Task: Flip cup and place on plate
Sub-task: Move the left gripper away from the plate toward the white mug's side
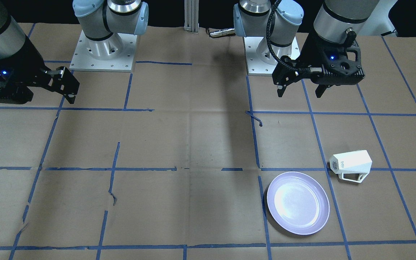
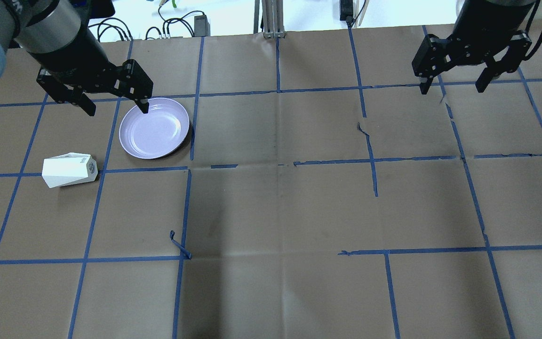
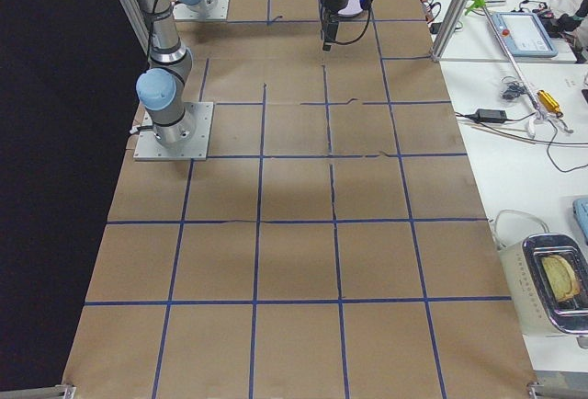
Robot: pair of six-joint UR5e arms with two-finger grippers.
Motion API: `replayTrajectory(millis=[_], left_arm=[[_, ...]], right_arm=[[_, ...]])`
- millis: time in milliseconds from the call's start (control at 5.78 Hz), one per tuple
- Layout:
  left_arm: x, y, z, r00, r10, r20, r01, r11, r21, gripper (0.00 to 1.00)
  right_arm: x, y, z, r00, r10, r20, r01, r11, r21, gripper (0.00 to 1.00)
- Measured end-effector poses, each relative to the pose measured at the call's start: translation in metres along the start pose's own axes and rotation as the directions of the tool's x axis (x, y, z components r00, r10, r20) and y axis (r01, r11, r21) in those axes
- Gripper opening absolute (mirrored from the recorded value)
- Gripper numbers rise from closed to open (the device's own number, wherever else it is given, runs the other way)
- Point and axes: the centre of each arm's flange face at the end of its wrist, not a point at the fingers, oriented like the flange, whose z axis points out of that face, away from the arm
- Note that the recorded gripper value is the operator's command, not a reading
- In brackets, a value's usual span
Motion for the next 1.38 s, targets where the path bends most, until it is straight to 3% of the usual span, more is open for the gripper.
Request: replayTrajectory(millis=[519,1038,1385], left_arm=[[-0.007,0.000,-0.005,1.000,-0.003,0.003,0.003,1.000,0.010,0.99],[-0.068,-0.003,-0.023,1.000,-0.010,0.005,0.010,1.000,-0.013,0.99],[-0.158,-0.002,-0.031,0.992,0.123,-0.009,-0.123,0.992,-0.023,0.99]], right_arm=[[0.000,0.000,0.000,1.000,0.000,0.000,0.000,1.000,0.000,1.00],[0.000,0.000,0.000,1.000,0.000,0.000,0.000,1.000,0.000,1.00],[0.000,0.000,0.000,1.000,0.000,0.000,0.000,1.000,0.000,1.00]])
